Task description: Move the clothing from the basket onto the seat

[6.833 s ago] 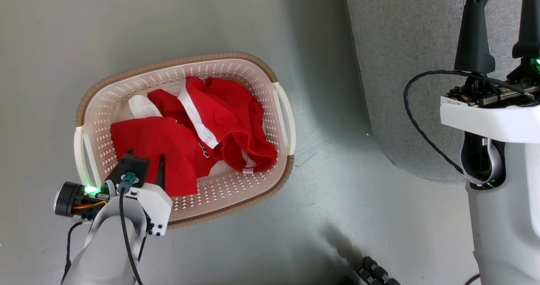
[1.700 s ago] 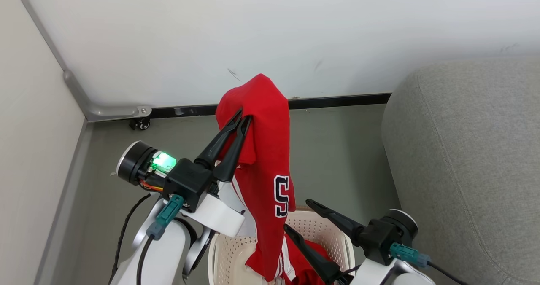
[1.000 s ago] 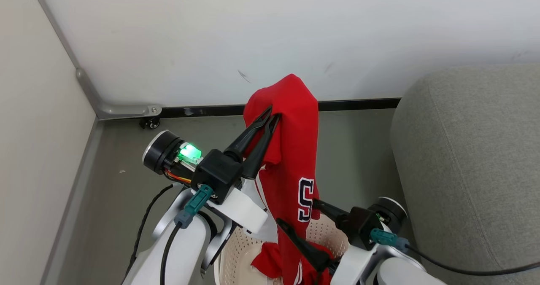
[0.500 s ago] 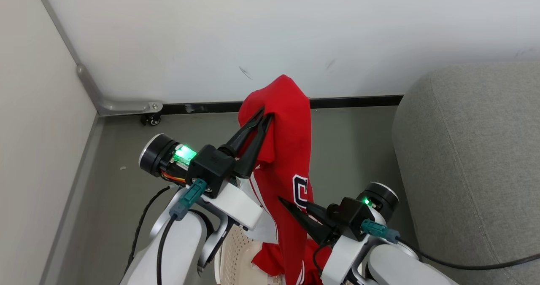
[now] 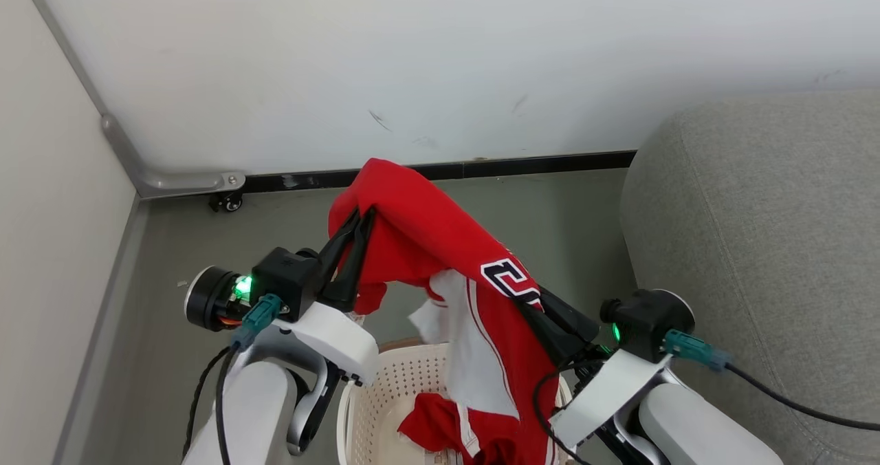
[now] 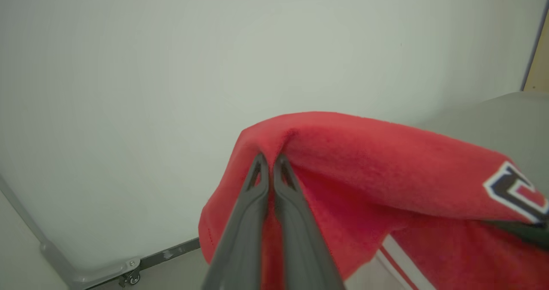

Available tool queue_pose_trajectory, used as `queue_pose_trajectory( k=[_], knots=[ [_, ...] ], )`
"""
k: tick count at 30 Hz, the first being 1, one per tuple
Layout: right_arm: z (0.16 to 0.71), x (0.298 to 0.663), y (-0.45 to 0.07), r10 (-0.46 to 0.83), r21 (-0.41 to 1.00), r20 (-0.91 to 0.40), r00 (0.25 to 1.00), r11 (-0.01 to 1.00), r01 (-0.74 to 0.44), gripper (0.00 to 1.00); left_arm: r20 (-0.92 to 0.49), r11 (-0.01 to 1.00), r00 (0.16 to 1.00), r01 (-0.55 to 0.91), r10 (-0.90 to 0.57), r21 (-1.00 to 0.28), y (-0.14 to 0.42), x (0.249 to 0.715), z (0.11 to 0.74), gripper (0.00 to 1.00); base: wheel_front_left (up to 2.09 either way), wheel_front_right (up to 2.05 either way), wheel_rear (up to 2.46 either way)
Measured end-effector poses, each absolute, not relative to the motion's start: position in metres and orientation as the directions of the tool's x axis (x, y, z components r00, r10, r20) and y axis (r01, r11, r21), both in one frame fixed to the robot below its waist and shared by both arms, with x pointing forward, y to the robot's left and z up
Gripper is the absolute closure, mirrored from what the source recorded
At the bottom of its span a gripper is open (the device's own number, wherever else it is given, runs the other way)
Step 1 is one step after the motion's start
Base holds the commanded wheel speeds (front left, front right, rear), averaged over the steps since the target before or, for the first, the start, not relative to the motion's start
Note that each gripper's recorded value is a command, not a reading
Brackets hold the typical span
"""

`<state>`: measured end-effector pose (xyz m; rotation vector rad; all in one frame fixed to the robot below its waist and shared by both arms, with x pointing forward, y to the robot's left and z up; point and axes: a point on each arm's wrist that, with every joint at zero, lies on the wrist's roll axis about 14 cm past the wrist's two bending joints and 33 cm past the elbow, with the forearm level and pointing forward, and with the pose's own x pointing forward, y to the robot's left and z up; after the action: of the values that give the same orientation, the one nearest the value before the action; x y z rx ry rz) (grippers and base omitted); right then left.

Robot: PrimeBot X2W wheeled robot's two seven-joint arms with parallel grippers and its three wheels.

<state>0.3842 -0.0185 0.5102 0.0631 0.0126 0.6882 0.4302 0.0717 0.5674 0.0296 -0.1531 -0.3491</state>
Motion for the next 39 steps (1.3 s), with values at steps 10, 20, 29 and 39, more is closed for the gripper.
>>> queue_pose_trajectory(
  k=[10, 20, 29, 39],
  knots=[
    [0.537, 0.389, -0.045, 0.542, 0.193, 0.112, 0.833, 0.81, -0.554, 1.0, 0.083, 0.921, 0.921, 0.385, -0.38, -0.061, 0.06, 0.426, 0.543, 0.0, 0.0, 0.0, 0.0],
    [0.557, 0.393, -0.099, 0.42, 0.189, 0.173, 0.891, 0.874, -0.448, 1.0, 0.11, 0.943, 0.948, 0.311, -0.299, -0.115, 0.091, 0.425, 0.537, 0.0, 0.0, 0.0, 0.0],
    [0.553, 0.377, -0.136, 0.338, 0.153, 0.169, 0.926, 0.919, -0.364, 1.0, 0.168, 0.936, 0.935, 0.334, -0.313, -0.109, 0.085, 0.427, 0.552, 0.0, 0.0, 0.0, 0.0],
    [0.553, 0.352, -0.173, 0.229, 0.134, 0.182, 0.956, 0.958, -0.255, 1.0, 0.202, 0.912, 0.909, 0.393, -0.365, -0.121, 0.058, 0.426, 0.561, 0.0, 0.0, 0.0, 0.0]
  ],
)
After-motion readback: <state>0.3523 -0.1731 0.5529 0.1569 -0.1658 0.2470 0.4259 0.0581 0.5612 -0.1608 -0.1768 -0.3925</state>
